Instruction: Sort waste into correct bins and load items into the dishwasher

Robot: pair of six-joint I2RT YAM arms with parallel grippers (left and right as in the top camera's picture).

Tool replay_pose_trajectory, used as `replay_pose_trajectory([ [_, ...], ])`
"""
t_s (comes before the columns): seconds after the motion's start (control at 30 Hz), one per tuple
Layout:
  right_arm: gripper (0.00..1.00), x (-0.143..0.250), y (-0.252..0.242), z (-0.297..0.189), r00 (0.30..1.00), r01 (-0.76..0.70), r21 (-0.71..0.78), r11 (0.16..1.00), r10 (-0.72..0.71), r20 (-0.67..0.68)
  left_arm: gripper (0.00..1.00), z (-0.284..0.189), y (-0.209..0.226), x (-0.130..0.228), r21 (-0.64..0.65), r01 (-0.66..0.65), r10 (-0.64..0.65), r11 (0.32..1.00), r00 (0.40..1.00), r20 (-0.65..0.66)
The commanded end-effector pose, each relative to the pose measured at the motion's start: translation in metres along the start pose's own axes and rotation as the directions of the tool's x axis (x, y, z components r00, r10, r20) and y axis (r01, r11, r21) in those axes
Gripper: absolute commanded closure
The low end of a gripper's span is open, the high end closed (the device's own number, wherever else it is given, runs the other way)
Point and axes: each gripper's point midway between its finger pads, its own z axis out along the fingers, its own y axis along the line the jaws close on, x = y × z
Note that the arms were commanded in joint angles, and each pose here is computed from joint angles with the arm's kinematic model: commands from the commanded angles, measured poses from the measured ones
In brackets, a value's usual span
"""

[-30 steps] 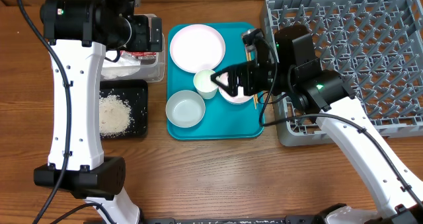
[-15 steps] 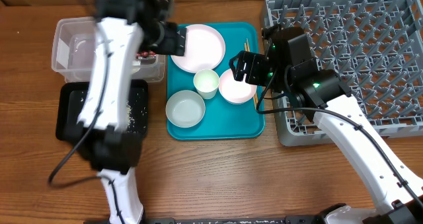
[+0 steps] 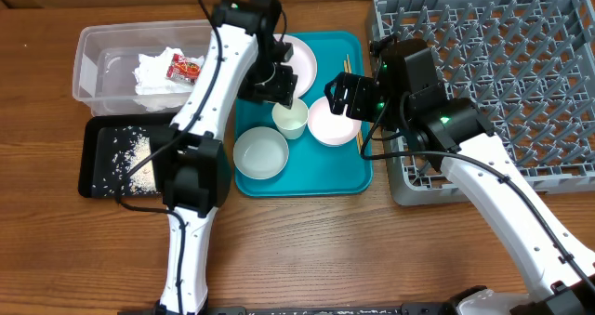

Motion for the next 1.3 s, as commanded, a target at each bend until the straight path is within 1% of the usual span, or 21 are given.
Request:
replay_pose_trajectory([
  [0.0,0.12,-0.003,0.001,-0.002,1.000,0.003,0.014,1.000,-0.003,0.016,0.41,0.017,-0.006,0.001,0.014,-0.026,0.026,1.000,0.999,-0.037],
  [0.07,0.12,-0.002,0.001,-0.002,1.000,0.002,0.015,1.000,-0.002,0.012,0.48,0.024,-0.005,0.000,0.014,-0.024,0.025,1.000,0.999,-0.048],
  [0.33,0.12,0.000,0.000,-0.002,1.000,0.001,0.019,1.000,-0.001,0.006,0.70,0.036,-0.002,-0.002,0.013,-0.020,0.021,1.000,0.998,-0.063],
  [0.4,0.12,-0.001,0.000,-0.002,1.000,0.001,0.019,1.000,-0.001,0.006,0.79,0.037,-0.002,-0.005,0.014,-0.023,0.024,1.000,0.998,-0.050],
  [0.5,0.12,-0.001,0.000,-0.002,1.000,0.000,0.019,1.000,0.000,0.006,0.96,0.037,-0.003,-0.009,0.015,-0.026,0.027,1.000,0.999,-0.035],
  [0.67,0.12,0.000,0.000,-0.002,1.000,0.000,0.017,1.000,0.000,0.006,0.96,0.030,0.001,-0.013,0.019,-0.009,0.009,1.000,1.000,-0.012],
  [0.73,0.12,0.000,0.003,-0.002,1.000,0.001,0.002,1.000,-0.001,0.001,0.96,0.019,0.002,-0.016,0.047,0.004,-0.005,0.999,1.000,0.009],
  [0.8,0.11,0.000,0.006,-0.002,1.000,0.003,-0.014,1.000,-0.003,-0.001,0.96,0.004,0.000,-0.018,0.110,0.017,-0.021,0.994,0.999,0.033],
  [0.83,0.09,0.000,0.008,-0.002,1.000,0.004,-0.024,1.000,-0.004,-0.001,0.96,-0.005,-0.002,-0.018,0.151,0.022,-0.029,0.988,0.999,0.043],
  [0.9,0.07,-0.001,0.012,-0.002,1.000,0.007,-0.046,0.999,-0.007,0.000,0.96,-0.026,-0.008,-0.017,0.270,0.011,-0.030,0.963,0.997,0.065],
  [0.97,0.04,-0.003,0.019,-0.002,1.000,0.011,-0.077,0.997,-0.011,0.001,0.96,-0.053,-0.019,-0.015,0.433,-0.021,-0.024,0.901,0.995,0.097],
  [1.03,0.02,-0.005,0.030,-0.004,1.000,0.021,-0.139,0.990,-0.021,0.002,0.96,-0.088,-0.030,-0.012,0.622,-0.081,-0.019,0.779,0.988,0.152],
  [1.07,0.02,-0.006,0.037,-0.005,1.000,0.030,-0.175,0.984,-0.029,0.003,0.96,-0.103,-0.034,-0.011,0.690,-0.109,-0.023,0.716,0.984,0.179],
  [1.1,0.01,-0.008,0.045,-0.007,0.999,0.039,-0.219,0.975,-0.039,0.005,0.96,-0.120,-0.037,-0.010,0.757,-0.145,-0.033,0.637,0.976,0.215],
  [1.13,0.01,-0.011,0.054,-0.010,0.999,0.054,-0.274,0.960,-0.053,0.011,0.96,-0.131,-0.036,-0.013,0.799,-0.156,-0.061,0.581,0.970,0.233],
  [1.17,0.01,-0.015,0.062,-0.013,0.998,0.065,-0.321,0.945,-0.062,0.022,0.96,-0.141,-0.033,-0.015,0.828,-0.159,-0.090,0.538,0.966,0.243],
  [1.23,0.01,-0.023,0.074,-0.021,0.996,0.094,-0.396,0.913,-0.082,0.046,0.96,-0.156,-0.029,-0.017,0.867,-0.170,-0.130,0.468,0.957,0.258],
  [1.27,0.01,-0.027,0.078,-0.025,0.993,0.117,-0.429,0.896,-0.100,0.061,0.96,-0.161,-0.028,-0.018,0.878,-0.175,-0.143,0.445,0.954,0.262],
])
